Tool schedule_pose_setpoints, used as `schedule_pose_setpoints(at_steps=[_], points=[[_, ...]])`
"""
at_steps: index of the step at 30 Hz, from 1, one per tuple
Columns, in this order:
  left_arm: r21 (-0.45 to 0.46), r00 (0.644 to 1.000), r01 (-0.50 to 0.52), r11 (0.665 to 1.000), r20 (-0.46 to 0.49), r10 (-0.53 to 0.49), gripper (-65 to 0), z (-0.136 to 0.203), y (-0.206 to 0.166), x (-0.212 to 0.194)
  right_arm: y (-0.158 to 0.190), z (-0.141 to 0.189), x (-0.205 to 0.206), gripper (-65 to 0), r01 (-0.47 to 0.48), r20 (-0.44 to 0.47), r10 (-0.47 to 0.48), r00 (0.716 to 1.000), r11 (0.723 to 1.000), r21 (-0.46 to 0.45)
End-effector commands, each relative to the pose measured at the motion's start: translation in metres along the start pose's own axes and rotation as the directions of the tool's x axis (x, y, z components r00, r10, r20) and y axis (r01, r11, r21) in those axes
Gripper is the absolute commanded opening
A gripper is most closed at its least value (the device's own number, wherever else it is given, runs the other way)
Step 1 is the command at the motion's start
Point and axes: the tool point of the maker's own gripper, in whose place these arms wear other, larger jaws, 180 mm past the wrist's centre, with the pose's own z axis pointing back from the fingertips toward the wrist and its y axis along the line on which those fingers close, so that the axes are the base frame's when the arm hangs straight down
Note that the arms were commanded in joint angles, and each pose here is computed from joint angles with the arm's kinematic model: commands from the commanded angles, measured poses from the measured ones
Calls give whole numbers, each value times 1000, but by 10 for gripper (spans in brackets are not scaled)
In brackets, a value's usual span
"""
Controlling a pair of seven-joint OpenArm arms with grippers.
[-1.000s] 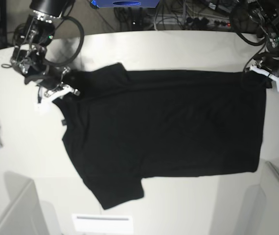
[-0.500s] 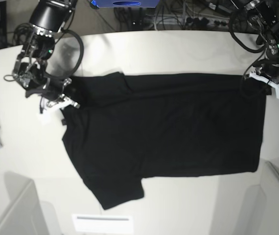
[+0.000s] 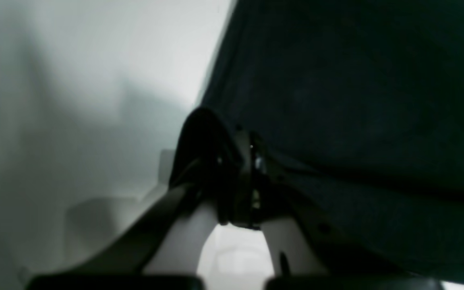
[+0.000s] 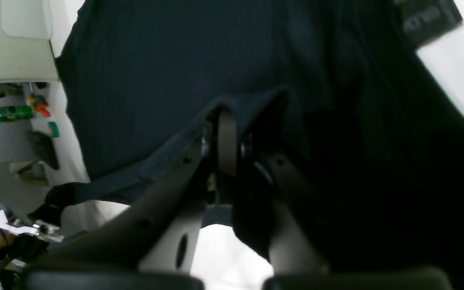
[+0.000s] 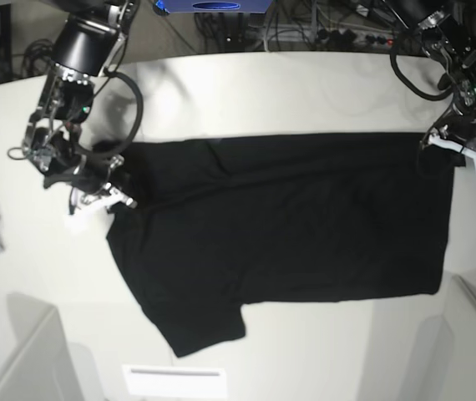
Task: Fold the T-shirt properly
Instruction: 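Open the left gripper and raise it off the hem corner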
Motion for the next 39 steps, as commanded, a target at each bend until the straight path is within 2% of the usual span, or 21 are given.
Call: schedule_pose_setpoints(at_steps=[1,7,11,13,15,25,28,32,39], points=[[3,998,2,1000,69,-2,-650,1,1,24,9,3,17,-650,-19,42,18,999,1000,25],[-6,996,-18,1000,87,18,-650,-5,-3,33,12,-5,23,-650,-5,32,4,999,999,40],[-16,997,-48,999,61,49,-650,-16,-5,27,27,-19,17,-650,-58,-16,59,998,997,56],[-20,997,-57,998,58,58,-650,-18,-6,27,28,-22,22,-650,-59,10,58,998,997,52],[-22,996,-63,998,58,64,-650,-20,-6,29,22,-23,26,-650,-14,31,13,999,1000,28],[67,999,10,998,53,-14,-650,-31,5,47,20,-27,28,-650,7,34,-8,999,1000,22],[61,998,7,998,55,-11,-650,-31,3,47,26,-31,23,-650,-15,16,14,1000,1000,24],[24,997,60,998,42,-61,-650,-36,-16,47,27,-32,25,-650,-15,32,14,999,1000,25],[22,997,60,998,43,-61,-650,-36,-17,47,25,-31,24,-650,-9,25,8,1000,1000,22]])
